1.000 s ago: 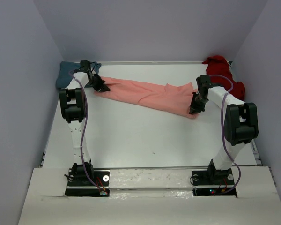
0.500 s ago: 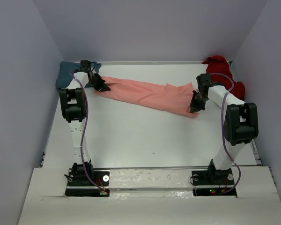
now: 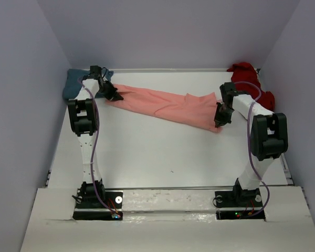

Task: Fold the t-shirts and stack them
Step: Fold the tshirt

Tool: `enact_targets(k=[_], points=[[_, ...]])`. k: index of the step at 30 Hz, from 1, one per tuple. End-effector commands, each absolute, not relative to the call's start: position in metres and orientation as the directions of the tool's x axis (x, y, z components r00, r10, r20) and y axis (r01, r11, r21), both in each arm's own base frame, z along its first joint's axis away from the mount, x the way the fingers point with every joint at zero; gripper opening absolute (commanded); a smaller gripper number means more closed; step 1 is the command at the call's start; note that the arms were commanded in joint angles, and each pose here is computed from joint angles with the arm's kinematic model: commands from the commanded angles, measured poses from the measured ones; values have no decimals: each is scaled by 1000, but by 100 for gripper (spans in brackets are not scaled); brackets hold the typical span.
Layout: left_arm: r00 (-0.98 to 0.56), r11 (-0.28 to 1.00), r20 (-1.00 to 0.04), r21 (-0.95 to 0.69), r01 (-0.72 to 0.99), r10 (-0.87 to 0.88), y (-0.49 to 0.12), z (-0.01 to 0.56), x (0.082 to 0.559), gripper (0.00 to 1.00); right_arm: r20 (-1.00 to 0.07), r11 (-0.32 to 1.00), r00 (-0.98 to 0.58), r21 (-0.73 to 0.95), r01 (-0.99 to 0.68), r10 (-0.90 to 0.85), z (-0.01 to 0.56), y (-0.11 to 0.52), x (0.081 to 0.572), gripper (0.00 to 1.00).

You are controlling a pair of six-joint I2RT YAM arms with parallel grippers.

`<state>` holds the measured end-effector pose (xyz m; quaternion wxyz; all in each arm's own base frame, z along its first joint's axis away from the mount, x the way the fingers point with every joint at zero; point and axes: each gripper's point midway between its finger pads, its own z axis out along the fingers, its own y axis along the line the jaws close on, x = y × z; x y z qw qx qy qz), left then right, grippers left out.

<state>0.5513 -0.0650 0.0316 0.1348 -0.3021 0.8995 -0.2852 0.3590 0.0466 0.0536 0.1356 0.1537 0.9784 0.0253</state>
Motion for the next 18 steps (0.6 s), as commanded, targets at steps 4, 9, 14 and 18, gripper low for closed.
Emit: enact_targets(k=[4,9,14,18], points=[[-750,668,-77,-522,-530,-656,-29,6,556,0,-260,941,-909,1,338,326,57,5,359,0],[-749,664,-67,-519,-538,-660,-26,3,553,0,-254,923,-895,-29,385,365,57,-19,359,0],[-749,664,-66,-519,-539,-659,-25,2,553,0,-241,919,-895,-32,394,375,53,-22,358,0],[-748,661,-63,-523,-539,-660,-26,2,553,0,-235,921,-898,-20,388,373,53,-19,360,0]])
